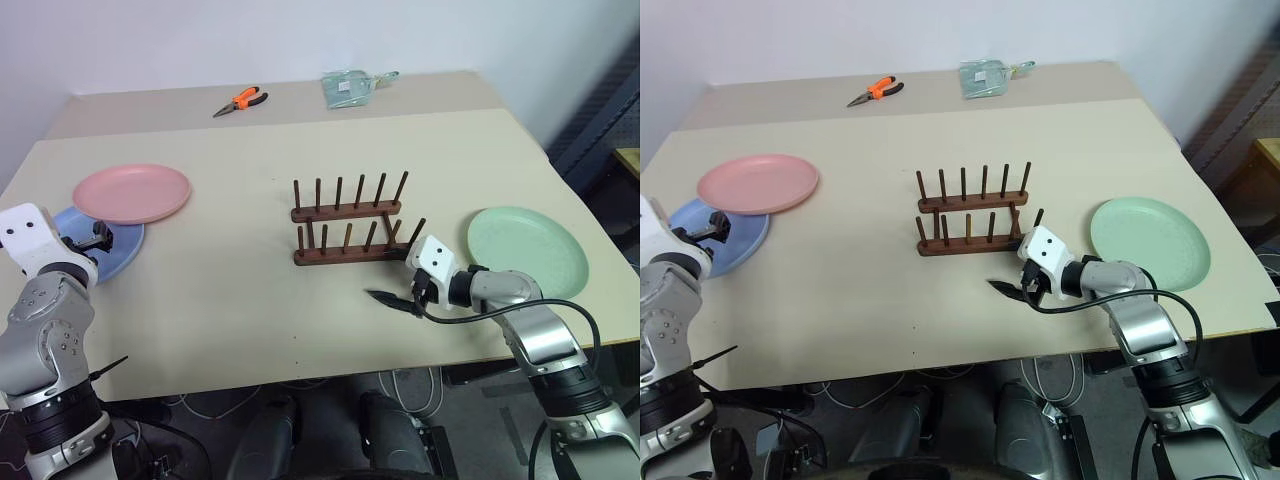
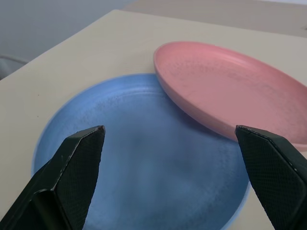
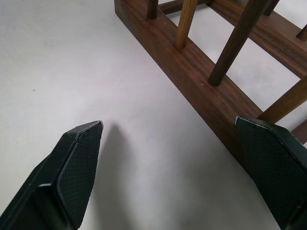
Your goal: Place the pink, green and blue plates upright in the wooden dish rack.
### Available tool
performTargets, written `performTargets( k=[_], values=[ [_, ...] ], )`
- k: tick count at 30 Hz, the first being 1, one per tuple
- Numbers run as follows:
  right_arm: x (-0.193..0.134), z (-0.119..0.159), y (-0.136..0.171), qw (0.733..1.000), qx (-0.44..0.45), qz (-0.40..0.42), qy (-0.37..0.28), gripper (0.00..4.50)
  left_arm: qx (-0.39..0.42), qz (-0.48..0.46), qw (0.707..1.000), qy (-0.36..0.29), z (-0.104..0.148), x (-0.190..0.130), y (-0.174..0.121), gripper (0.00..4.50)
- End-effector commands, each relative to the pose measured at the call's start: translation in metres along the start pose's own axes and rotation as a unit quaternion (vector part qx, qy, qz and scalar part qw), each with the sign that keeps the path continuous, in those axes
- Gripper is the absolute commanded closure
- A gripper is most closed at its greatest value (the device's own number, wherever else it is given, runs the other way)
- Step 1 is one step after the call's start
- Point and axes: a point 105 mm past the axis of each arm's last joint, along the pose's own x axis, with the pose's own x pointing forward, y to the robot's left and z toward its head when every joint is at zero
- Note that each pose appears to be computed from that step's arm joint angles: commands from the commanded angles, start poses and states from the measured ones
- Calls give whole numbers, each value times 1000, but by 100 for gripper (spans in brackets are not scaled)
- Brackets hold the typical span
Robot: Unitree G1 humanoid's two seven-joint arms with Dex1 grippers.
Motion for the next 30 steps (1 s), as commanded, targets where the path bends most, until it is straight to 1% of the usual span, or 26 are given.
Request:
performTargets(
  k=[1,4,7,10,13,19,25,27,30],
  values=[
    [-1,6,-3,1000,-15,-1,-10,0,-2,20,1000,-23,12,-6,10,4],
    [0,5,-5,1000,-16,-1,-10,0,-2,24,999,-21,11,-6,11,4],
    [1,7,-7,1000,-18,-1,-10,0,-5,48,999,-9,8,-5,19,4],
    [3,8,-10,1000,-21,0,-9,0,-22,73,997,1,3,-3,26,4],
    [4,16,-11,1000,-26,-1,-15,0,-54,75,996,3,-1,-4,27,4],
    [0,20,-12,999,-26,-14,-18,0,-92,43,995,10,-4,2,11,4],
    [-2,20,-7,999,-20,-22,-16,0,-133,15,991,-10,11,14,-3,4],
    [-3,21,-5,999,-19,-23,-16,0,-152,-16,988,-9,17,24,-16,4],
    [-3,22,-6,999,-17,-32,-14,0,-202,-18,979,-5,20,39,-26,4]
  ],
)
